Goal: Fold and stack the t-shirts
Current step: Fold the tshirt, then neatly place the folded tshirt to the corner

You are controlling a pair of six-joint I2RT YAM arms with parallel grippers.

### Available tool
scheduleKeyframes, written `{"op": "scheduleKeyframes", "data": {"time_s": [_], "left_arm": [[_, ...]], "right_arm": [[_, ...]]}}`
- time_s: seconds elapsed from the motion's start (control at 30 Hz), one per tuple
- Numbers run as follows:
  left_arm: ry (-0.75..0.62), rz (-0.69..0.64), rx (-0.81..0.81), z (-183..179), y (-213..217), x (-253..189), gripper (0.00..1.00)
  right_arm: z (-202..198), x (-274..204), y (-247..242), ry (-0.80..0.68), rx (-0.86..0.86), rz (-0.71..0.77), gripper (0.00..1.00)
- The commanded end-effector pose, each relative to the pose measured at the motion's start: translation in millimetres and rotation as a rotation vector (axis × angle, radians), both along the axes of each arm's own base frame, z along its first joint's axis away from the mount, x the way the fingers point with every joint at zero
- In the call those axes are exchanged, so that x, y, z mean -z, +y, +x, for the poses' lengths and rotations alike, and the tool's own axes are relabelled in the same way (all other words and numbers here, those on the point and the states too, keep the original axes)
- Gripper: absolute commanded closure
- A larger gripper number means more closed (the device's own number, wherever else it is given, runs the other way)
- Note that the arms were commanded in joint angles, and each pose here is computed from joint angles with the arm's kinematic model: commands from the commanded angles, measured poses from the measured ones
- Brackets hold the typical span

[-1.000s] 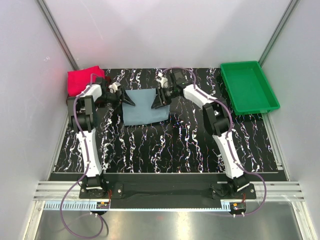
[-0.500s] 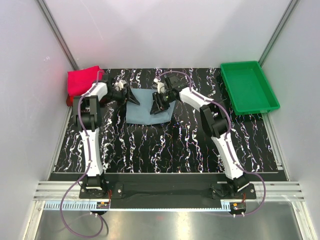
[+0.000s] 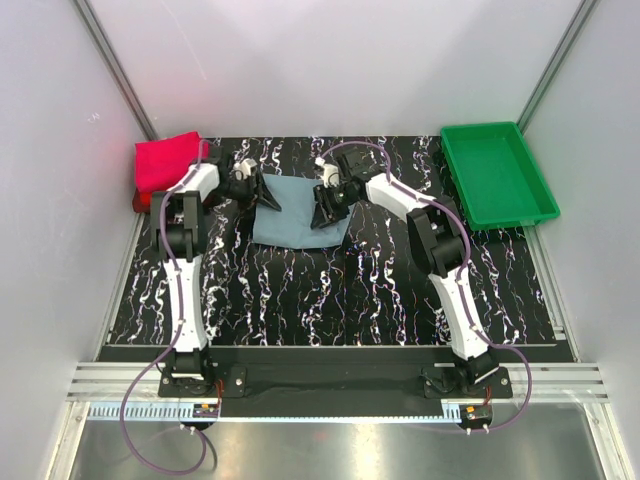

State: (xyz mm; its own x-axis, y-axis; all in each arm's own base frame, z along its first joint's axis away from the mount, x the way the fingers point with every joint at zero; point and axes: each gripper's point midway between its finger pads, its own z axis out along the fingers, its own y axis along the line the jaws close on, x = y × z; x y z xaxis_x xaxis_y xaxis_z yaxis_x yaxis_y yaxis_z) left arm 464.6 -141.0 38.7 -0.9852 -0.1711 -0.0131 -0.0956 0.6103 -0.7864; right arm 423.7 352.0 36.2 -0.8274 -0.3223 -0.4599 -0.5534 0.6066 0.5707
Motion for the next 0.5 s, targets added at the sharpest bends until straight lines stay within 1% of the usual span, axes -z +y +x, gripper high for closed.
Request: {"op": "scheduleKeyframes", "data": {"time_s": [0.0,0.1,0.13,0.17,0.27,0.33,0.4,0.43,0.47], "left_arm": [[-0.005,0.041,0.046,-1.1,-17.3,29.1,0.54],[0.000,0.003,0.072,-7.4,-30.5,27.8,0.69],[-0.002,0.000,0.077,-8.0,-33.0,28.0,0.81],[-0.009,-0.006,0.081,-7.7,-34.3,25.9,0.87],[-0.047,-0.021,0.094,-4.5,-37.3,13.3,1.00],[-0.084,-0.018,0.096,-1.1,-33.3,-0.2,1.00],[-0.159,0.015,0.090,6.0,-21.9,-25.8,1.00],[-0.180,0.041,0.089,7.0,-15.3,-38.3,1.00],[-0.255,0.131,0.088,12.9,1.1,-52.7,1.00]], "right_arm": [[3.4,-21.0,-6.1,-0.054,0.002,-0.014,0.55],[4.2,-23.6,-5.4,-0.058,0.003,-0.009,0.55],[4.0,-24.6,-5.1,-0.057,0.005,-0.007,0.55],[4.3,-25.1,-4.9,-0.059,0.005,-0.005,0.55],[3.9,-27.5,-5.7,-0.066,-0.001,-0.007,0.55],[7.2,-37.3,-10.0,-0.089,0.004,-0.006,0.56],[10.3,-47.2,-17.4,-0.102,0.017,-0.005,0.56],[17.4,-59.7,-28.4,-0.128,0.040,-0.005,0.55],[21.3,-65.7,-35.3,-0.143,0.055,-0.007,0.55]]}}
